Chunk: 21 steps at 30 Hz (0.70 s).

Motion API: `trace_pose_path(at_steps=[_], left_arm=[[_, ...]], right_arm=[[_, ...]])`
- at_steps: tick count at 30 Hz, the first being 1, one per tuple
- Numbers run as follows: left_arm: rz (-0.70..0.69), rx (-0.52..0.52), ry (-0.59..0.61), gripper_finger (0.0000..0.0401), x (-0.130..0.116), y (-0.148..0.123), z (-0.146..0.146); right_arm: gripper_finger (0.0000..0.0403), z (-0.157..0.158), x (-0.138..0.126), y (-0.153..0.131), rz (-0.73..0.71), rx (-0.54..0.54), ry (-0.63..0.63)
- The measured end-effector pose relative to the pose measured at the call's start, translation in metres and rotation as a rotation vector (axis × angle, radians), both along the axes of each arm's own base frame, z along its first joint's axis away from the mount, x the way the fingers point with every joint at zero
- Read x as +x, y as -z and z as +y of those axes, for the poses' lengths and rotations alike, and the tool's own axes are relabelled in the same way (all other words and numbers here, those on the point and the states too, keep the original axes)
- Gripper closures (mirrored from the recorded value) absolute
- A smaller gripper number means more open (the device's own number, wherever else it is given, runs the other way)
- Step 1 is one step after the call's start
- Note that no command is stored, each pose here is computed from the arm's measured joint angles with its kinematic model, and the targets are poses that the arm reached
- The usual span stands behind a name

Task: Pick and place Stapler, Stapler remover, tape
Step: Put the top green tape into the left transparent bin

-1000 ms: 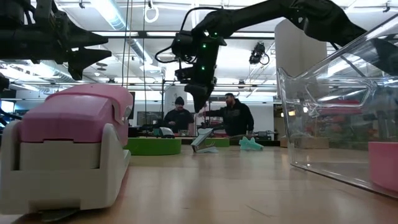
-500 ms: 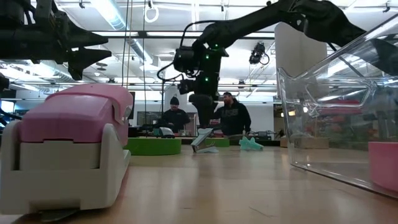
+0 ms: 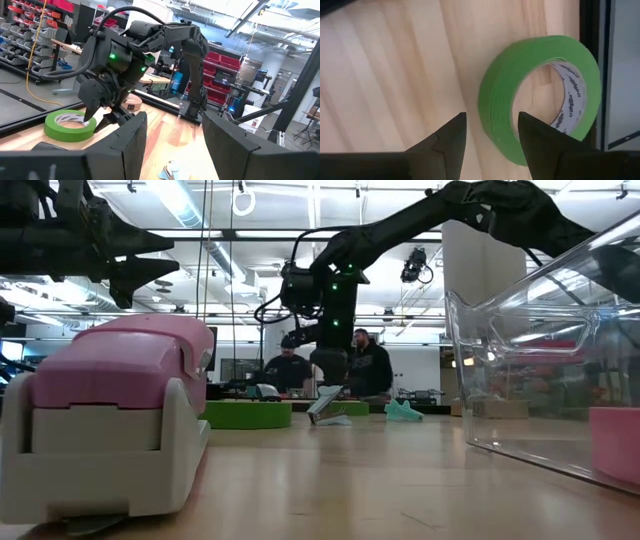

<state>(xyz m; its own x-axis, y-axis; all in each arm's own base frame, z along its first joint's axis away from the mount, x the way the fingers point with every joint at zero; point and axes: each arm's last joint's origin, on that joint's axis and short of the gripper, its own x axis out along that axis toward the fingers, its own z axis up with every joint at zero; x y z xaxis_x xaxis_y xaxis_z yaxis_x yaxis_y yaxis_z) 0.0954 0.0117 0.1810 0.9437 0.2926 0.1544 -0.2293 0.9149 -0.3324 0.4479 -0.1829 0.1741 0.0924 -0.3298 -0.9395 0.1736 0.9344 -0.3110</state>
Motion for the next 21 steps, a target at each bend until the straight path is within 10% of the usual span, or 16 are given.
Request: trace_pose_path(at_steps=[21], left_arm=[[-0.001, -0.001, 0.000, 0.0206, 0.000, 0.000, 0.000]], right_arm=[[0.0224, 0.000, -0.003, 0.000, 0.032, 0.004, -0.017]])
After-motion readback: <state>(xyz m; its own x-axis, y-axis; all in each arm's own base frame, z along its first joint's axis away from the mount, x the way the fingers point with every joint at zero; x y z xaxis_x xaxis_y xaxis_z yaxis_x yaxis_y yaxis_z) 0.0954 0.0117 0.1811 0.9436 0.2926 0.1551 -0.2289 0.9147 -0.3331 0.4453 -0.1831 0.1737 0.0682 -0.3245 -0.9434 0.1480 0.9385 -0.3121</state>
